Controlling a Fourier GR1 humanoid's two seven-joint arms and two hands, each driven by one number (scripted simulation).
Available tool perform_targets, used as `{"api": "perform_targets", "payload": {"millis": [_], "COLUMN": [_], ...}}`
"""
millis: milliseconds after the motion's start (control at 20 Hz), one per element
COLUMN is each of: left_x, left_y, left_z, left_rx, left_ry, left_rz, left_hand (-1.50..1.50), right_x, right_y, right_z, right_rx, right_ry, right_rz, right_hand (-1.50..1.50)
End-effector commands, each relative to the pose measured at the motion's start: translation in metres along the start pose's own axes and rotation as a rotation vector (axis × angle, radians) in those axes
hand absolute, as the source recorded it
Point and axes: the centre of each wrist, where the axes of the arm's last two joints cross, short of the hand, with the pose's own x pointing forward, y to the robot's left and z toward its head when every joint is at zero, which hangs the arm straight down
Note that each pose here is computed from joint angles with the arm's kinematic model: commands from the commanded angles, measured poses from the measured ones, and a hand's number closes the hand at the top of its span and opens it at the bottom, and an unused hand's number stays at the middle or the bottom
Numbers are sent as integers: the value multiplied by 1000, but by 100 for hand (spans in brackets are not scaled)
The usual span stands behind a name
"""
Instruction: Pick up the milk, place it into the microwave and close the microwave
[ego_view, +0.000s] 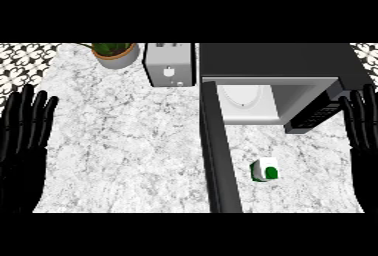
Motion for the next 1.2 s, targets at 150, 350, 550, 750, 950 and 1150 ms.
{"api": "perform_targets", "payload": {"millis": [150,350,550,750,950,1150], "left_x": [26,17,22,45,62,50], "left_y": [-40,-48,-80,-61,-71,-57], "left_z": [15,37,72,99,108,142], "left_rx": [38,186,210,202,221,210], "left_ry": [-59,98,112,105,78,107], "left_rz": [-15,119,111,127,119,121], "left_hand": [-150,-150,-150,-150,-150,-150], "right_x": [14,22,33,42,27,39], "right_y": [-5,9,-9,-19,-29,-22], "right_z": [15,37,66,87,92,105], "right_rx": [189,392,399,385,368,388], "right_ry": [-44,-19,-24,2,3,14], "right_rz": [-141,-258,-243,-241,-180,-148], "right_hand": [-150,-150,-150,-150,-150,-150]}}
